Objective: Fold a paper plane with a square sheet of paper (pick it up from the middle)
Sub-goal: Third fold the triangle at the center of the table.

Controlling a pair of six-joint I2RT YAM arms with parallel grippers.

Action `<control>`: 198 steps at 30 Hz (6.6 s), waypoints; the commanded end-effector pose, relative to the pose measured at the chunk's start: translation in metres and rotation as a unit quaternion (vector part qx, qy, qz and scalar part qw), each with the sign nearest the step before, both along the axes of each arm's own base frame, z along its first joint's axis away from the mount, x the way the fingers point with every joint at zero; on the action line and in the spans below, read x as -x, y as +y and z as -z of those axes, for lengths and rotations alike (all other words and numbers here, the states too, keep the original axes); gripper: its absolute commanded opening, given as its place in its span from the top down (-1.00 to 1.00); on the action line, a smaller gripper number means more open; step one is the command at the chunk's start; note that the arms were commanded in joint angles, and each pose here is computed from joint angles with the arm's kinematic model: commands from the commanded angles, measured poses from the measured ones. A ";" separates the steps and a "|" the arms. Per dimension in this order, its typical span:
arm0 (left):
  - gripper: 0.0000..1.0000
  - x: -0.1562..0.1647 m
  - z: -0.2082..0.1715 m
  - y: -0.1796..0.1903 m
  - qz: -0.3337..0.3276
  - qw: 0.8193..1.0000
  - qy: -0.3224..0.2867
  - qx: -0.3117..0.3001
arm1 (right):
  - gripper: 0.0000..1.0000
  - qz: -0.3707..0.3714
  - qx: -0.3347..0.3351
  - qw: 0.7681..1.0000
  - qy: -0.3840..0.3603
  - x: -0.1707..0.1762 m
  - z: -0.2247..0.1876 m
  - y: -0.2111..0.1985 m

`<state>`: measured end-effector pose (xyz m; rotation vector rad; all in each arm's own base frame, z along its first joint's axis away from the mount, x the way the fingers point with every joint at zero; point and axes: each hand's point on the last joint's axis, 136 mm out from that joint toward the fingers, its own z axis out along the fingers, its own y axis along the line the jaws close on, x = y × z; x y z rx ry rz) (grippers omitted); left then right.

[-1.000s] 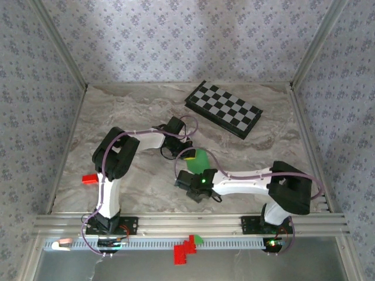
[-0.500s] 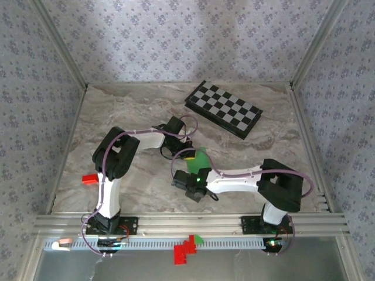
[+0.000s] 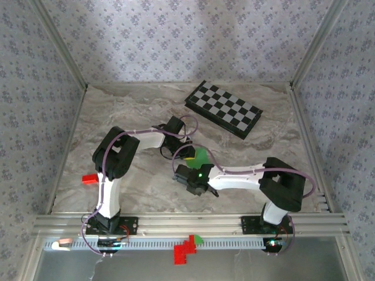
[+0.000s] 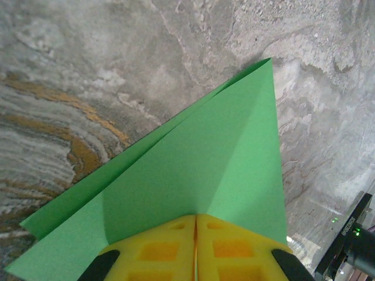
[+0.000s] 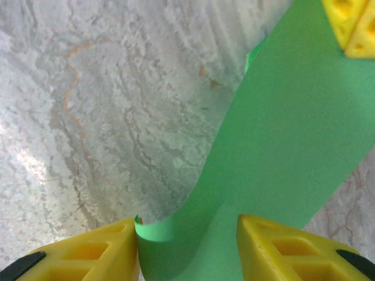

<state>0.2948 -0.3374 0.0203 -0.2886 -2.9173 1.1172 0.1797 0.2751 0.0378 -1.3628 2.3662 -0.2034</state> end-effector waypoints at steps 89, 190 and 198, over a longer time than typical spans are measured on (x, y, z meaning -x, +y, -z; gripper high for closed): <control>0.82 0.011 0.020 0.006 0.030 0.999 0.028 -0.029 | 0.87 0.130 -0.215 0.952 0.177 -0.057 0.006 -0.014; 0.81 0.012 0.020 0.007 0.032 0.999 0.027 -0.032 | 0.90 0.186 -0.221 0.935 0.207 -0.050 0.022 -0.028; 0.76 0.010 0.015 0.005 0.029 0.999 0.023 -0.028 | 0.90 0.197 -0.211 0.933 0.215 -0.047 0.030 -0.034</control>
